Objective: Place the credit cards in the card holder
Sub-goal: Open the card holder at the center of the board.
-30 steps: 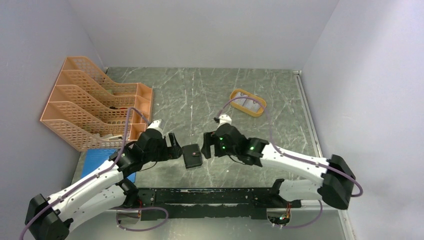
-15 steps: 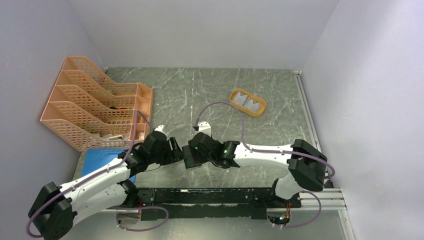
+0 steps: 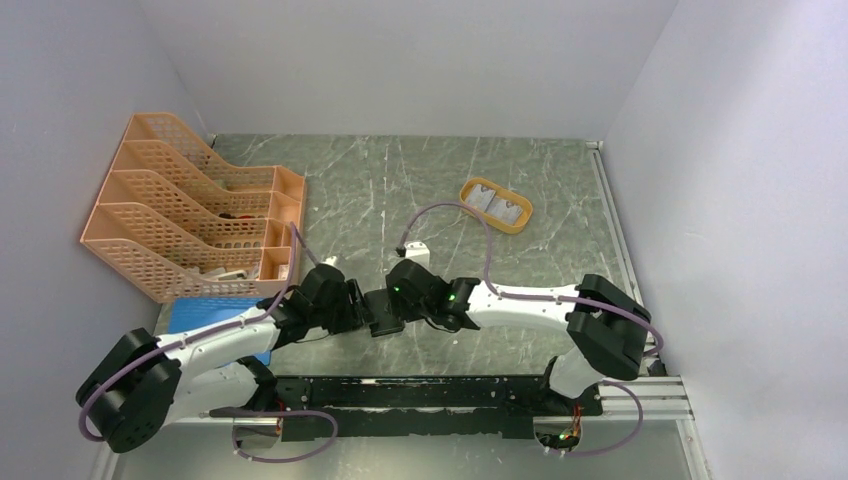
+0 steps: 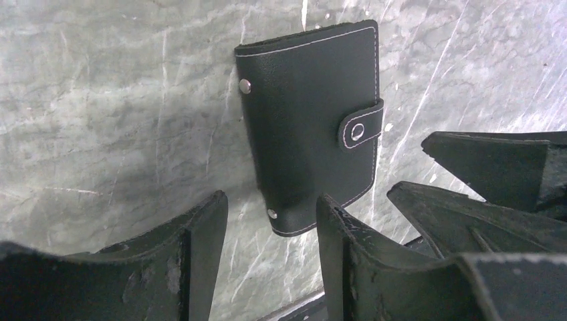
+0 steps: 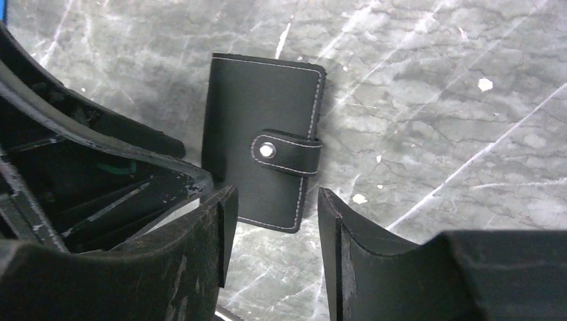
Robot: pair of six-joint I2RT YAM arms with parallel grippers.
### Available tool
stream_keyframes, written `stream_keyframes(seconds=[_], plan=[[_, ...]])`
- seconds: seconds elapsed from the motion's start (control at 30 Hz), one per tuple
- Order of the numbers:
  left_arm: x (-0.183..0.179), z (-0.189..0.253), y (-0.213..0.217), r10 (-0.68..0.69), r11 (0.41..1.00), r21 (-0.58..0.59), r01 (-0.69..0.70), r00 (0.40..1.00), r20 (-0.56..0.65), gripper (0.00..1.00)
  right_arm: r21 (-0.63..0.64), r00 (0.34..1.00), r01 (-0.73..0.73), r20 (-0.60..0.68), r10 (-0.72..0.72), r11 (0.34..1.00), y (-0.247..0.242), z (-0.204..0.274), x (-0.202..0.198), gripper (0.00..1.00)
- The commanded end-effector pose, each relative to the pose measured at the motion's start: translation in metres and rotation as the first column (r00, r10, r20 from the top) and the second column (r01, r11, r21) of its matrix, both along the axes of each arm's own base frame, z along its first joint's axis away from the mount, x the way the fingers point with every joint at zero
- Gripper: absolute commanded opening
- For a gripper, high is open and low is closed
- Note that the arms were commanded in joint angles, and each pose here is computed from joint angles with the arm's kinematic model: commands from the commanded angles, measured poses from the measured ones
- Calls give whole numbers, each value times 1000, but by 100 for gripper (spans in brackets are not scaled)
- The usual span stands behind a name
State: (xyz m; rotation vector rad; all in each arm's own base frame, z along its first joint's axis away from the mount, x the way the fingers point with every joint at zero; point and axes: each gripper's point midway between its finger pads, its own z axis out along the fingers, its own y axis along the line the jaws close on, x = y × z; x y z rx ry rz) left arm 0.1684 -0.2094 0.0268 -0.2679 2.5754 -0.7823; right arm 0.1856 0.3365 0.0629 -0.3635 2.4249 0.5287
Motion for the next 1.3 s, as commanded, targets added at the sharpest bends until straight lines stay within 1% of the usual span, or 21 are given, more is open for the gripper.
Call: stream_keyframes(seconds=[0.0,0.07,0.17,0.3,0.43,0.53,0.8,0.87,0.97,1.03,1.13,1.27], plan=[[4,3,-9,-25,999,-26,26,999,26,56,20,999,34,-38,-33,999,-9,-10,2,51],[5,0,-8,-29,999,-15,30,999,24,55,36,998,40,-54,-39,999,-12,-13,3,50],[5,-3,-10,-38,999,-16,38,999,17,52,28,997,44,-67,-42,999,-16,-18,4,48],[1,-9,-12,-56,998,-15,56,998,-3,45,9,996,47,-75,-46,999,-20,-24,4,47],[4,-10,-18,-74,997,-24,74,997,7,38,7,996,48,-74,-47,999,-22,-26,5,48],[4,-12,-21,-88,996,-20,88,996,3,35,-6,997,42,-71,-42,999,-23,-28,6,48],[2,-19,-28,-121,993,6,121,993,-6,32,-43,997,41,-63,-43,998,-27,-34,8,50],[2,-21,-29,-124,992,15,124,992,-9,32,-55,997,46,-56,-49,997,-29,-35,9,54],[2,-25,-30,-128,991,25,128,992,-15,31,-77,998,51,-42,-54,996,-33,-35,12,63],[1,-28,-30,-132,991,29,132,991,-21,30,-93,998,58,-26,-61,994,-34,-33,15,65],[0,-33,-30,-131,990,38,133,991,-33,29,-121,998,66,5,-66,990,-37,-28,22,65],[-1,-36,-30,-130,990,42,131,991,-39,27,-193,997,81,37,-75,978,-43,-28,30,60]])
